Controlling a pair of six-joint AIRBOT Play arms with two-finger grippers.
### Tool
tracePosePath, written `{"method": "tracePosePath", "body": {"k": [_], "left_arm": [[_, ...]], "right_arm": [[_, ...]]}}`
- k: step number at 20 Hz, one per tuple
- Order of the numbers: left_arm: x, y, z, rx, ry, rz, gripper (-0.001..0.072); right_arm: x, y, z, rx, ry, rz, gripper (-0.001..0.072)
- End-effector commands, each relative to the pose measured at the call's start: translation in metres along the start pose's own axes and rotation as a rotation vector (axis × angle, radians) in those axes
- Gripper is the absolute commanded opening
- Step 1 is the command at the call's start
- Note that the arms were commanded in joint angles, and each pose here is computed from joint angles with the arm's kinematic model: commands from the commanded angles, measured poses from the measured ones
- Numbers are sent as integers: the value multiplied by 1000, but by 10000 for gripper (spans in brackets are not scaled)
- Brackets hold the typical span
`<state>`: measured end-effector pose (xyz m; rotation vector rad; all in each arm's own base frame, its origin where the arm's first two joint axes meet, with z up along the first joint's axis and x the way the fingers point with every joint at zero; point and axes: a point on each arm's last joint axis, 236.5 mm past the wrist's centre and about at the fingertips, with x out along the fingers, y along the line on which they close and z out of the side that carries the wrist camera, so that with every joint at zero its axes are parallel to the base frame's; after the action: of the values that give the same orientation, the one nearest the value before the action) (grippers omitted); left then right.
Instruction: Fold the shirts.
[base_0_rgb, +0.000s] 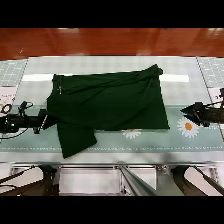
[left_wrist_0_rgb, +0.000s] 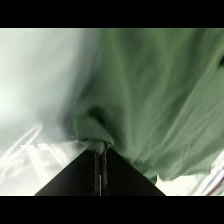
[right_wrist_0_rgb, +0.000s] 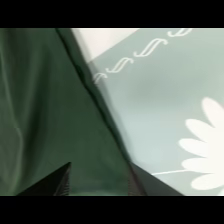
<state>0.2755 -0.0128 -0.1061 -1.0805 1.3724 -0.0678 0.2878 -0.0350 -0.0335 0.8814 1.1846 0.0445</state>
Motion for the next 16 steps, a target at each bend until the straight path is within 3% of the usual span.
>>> {"method": "tracePosePath", "body": {"k": [1,4,10,16], "left_arm": [[1,-17,3,45,8,-17,18],[-1,-19,5,50,5,-19,18],[-1,-20,5,50,8,-20,18],[-1,-19,5,50,8,-20,18]], "right_arm": [[-1,-33,-6,-5,27,-138,411],[5,-60,-38,65,180,-211,411],[37,-40,-68,159,387,-29,412],[75,-16,-70,112,414,5,412]]}}
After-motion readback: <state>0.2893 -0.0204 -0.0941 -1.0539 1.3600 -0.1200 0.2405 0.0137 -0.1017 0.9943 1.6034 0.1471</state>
